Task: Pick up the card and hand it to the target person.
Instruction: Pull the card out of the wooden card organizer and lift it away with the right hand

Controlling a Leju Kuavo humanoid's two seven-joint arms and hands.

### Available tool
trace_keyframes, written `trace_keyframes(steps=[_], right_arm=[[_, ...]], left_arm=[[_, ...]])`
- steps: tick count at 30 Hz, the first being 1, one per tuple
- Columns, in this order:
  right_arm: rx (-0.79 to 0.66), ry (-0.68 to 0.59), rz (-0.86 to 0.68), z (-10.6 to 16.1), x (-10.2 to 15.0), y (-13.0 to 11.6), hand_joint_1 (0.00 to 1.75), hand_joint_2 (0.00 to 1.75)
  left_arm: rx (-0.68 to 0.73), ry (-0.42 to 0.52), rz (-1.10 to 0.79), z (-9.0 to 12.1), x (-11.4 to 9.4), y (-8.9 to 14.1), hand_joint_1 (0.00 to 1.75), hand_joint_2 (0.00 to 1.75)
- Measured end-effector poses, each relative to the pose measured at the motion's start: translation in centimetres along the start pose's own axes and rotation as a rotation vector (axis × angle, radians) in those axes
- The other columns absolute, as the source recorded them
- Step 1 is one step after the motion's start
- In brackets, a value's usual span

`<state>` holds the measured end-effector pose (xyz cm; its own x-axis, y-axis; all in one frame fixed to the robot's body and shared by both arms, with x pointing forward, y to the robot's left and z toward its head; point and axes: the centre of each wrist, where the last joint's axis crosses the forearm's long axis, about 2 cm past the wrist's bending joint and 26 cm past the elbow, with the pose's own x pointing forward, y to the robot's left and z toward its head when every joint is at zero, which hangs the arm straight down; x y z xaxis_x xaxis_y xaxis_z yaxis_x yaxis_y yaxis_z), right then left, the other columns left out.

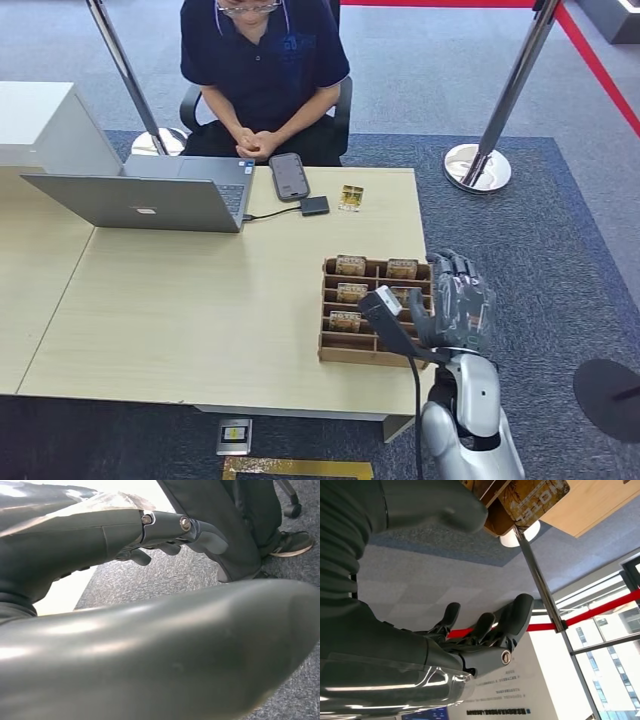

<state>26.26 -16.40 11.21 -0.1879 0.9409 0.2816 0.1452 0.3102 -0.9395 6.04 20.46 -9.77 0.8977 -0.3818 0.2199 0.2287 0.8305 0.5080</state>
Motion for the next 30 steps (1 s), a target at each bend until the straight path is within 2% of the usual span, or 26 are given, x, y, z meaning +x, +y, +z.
trace_keyframes(steps=[30], right_arm=[[0.084,0.038,0.012,-1.2,-0.1,1.6,0.75,1.75]], left_arm=[[-0.003,0.002,-0.01,0.0,0.0,-0.1,0.0,0.0]])
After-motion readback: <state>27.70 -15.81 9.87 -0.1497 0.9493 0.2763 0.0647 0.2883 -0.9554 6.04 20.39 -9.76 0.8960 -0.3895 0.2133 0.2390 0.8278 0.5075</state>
